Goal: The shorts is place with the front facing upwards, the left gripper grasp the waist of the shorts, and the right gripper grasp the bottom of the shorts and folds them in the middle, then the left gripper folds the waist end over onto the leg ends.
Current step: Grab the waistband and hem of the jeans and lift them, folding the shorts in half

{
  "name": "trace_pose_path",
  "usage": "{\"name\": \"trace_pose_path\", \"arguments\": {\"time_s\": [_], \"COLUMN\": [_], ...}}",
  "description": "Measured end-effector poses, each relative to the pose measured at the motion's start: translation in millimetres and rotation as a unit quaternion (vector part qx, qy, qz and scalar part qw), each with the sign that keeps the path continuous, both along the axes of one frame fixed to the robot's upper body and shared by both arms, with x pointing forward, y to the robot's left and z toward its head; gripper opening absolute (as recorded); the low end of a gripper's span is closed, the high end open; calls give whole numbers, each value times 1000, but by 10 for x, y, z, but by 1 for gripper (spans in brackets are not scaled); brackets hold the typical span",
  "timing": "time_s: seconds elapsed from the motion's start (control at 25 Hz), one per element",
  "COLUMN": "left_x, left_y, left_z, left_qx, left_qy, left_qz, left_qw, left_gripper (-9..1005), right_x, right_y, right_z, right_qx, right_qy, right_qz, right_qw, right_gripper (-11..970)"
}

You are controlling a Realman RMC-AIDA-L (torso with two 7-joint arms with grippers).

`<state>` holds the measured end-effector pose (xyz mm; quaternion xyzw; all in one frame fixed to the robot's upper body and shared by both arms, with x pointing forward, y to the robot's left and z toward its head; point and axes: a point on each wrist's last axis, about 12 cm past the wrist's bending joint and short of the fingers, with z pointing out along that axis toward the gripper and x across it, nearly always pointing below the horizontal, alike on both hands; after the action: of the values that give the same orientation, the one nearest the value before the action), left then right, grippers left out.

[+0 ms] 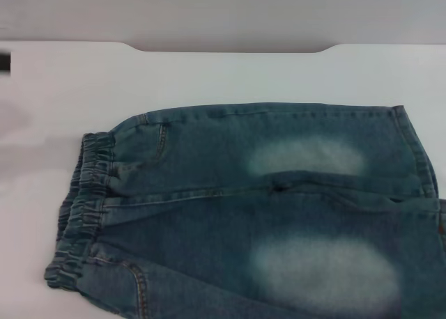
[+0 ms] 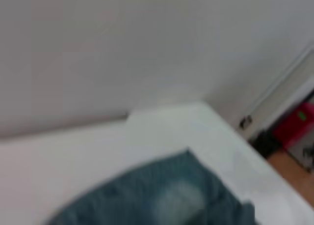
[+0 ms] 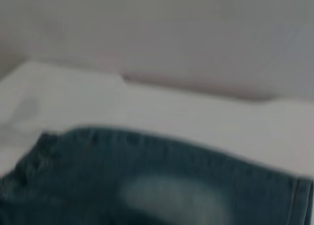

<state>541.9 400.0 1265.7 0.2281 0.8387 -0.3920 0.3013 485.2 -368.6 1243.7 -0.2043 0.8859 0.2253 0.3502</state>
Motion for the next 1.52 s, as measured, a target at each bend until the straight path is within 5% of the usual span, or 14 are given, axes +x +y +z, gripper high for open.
{"name": "trace_pose_path", "arguments": {"time_s": [0.52,0.76,1.52], "left_x": [-31,-36,-120], "left_y": [-120,-306,-387], "left_z": [-79,-345,-911], "left_qx": [92,122,227], "left_qy": [71,121,191], "left_qz": [-48,-77,-65], "left_qw": [992,982,953], "left_gripper": [679,679,679], "right_x": [80,71,86], "right_y": [258,280,245], "right_z": [-115,-180,-388], "right_qx": [-138,-144,-134], "right_qy": [153,166,169], "right_qz": [41,48,55], "right_qw": [978,974,975], "right_gripper": [474,474,475]}}
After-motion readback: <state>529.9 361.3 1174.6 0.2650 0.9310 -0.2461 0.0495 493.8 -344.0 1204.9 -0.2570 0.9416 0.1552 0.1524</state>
